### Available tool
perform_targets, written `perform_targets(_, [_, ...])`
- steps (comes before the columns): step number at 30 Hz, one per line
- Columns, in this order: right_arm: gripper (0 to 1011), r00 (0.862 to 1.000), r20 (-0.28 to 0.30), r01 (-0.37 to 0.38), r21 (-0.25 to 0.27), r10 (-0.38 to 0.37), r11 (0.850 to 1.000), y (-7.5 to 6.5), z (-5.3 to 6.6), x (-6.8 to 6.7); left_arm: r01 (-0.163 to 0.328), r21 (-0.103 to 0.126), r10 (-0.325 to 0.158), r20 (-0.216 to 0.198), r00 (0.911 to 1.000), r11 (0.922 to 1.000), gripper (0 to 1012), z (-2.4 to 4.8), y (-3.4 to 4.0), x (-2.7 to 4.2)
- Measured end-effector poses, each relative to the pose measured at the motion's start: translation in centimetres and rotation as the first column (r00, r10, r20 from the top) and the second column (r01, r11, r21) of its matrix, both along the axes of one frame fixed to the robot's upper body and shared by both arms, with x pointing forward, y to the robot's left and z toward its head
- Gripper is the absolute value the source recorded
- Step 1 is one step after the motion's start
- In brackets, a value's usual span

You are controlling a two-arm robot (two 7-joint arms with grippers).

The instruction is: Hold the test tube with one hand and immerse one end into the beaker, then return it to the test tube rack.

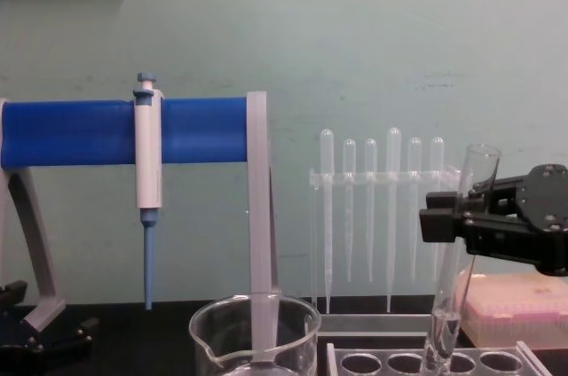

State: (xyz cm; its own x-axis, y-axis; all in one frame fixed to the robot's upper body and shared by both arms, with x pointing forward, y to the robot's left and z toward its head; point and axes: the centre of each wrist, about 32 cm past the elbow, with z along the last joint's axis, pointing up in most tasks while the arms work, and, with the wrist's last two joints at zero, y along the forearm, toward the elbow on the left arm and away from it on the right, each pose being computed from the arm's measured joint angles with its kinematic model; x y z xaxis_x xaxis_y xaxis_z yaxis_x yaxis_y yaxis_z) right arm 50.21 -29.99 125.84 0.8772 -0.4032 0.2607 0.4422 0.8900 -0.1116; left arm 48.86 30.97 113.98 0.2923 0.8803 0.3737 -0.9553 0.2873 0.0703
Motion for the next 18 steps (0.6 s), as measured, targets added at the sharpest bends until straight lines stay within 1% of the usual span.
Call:
perform_targets(9, [224, 1.0, -0.015, -0.001, 0.003, 0.002, 1.0, 0.3, -0.9, 0.1, 0.0, 0.0, 0.0, 0.0, 1.0, 1.0, 1000, 0.0, 0.0, 0.0])
perform_targets(15, [224, 1.0, -0.031, 0.001, -0.01, -0.001, 1.0, 0.7, -1.8, 0.1, 0.0, 0.0, 0.0, 0.0, 1.0, 1.0, 1000, 0.0, 0.0, 0.0])
perform_targets(18, [224, 0.999, -0.034, 0.003, -0.016, -0.004, 1.0, 0.7, -2.1, 0.2, 0.0, 0.0, 0.0, 0.0, 1.0, 1.0, 1000, 0.0, 0.0, 0.0])
